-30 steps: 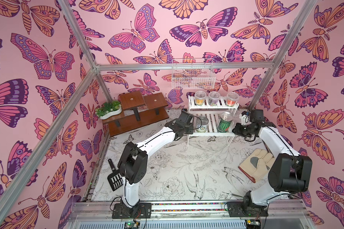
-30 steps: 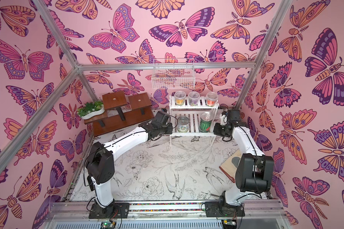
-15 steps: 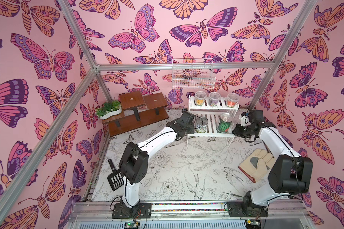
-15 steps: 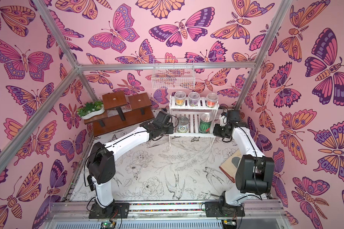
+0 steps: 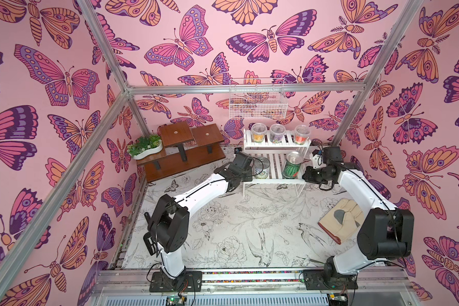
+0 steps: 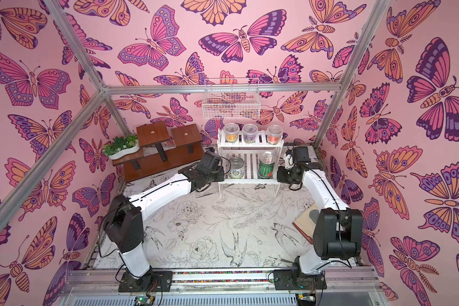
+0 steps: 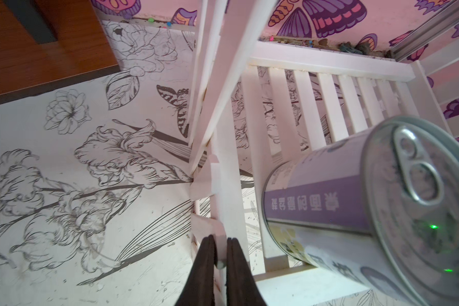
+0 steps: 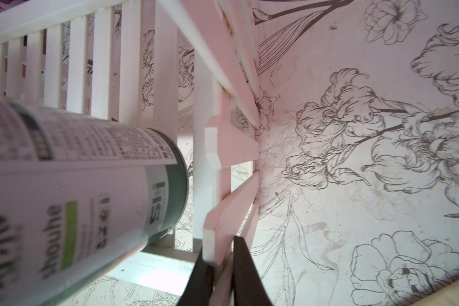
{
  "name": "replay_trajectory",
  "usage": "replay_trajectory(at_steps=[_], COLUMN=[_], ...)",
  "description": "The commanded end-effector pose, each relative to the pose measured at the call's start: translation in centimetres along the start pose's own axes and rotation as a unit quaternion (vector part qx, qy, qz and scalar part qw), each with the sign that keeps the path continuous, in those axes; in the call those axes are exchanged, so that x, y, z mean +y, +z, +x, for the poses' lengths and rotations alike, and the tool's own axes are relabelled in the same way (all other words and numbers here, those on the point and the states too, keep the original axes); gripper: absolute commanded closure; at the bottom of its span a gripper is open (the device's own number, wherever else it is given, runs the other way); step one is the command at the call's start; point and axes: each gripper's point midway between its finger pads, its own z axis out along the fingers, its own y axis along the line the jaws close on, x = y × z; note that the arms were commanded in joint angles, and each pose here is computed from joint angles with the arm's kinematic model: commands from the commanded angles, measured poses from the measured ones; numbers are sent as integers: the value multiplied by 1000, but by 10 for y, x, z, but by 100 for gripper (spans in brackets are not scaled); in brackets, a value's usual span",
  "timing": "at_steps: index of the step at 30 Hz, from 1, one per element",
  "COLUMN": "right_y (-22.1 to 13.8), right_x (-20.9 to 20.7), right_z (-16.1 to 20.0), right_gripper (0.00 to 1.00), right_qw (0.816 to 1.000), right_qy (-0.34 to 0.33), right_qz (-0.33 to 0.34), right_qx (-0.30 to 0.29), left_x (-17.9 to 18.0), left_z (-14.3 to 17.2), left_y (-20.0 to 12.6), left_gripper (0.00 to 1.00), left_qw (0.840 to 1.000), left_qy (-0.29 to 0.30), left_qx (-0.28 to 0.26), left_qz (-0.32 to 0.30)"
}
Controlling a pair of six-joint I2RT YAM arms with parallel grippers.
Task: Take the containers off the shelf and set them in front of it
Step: Move the shelf to the center of the board.
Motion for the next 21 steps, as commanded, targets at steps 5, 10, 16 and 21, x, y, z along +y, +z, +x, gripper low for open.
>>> replay_trajectory(at_steps=[5, 10, 16, 21], right_y=[10, 16, 22, 21], right_x=[27, 44, 61, 71], right_z=[15, 21, 32, 43], right_gripper=[100, 100, 100, 100], right_qw=[999, 999, 998, 997], right_qy=[-2, -15, -28, -30], right_qz=[-28, -34, -39, -42], right_qx=[21, 30, 42, 49], left_x=[81, 102, 124, 140], left_z=[84, 89, 95, 98], left_y=[-5, -14, -27, -34], left_gripper=[100, 100, 100, 100], left_qw=[982, 979, 975, 972], left_qy=[40, 35, 29, 26], left_qx=[136, 137, 138, 139], left_qz=[-125, -150, -174, -190])
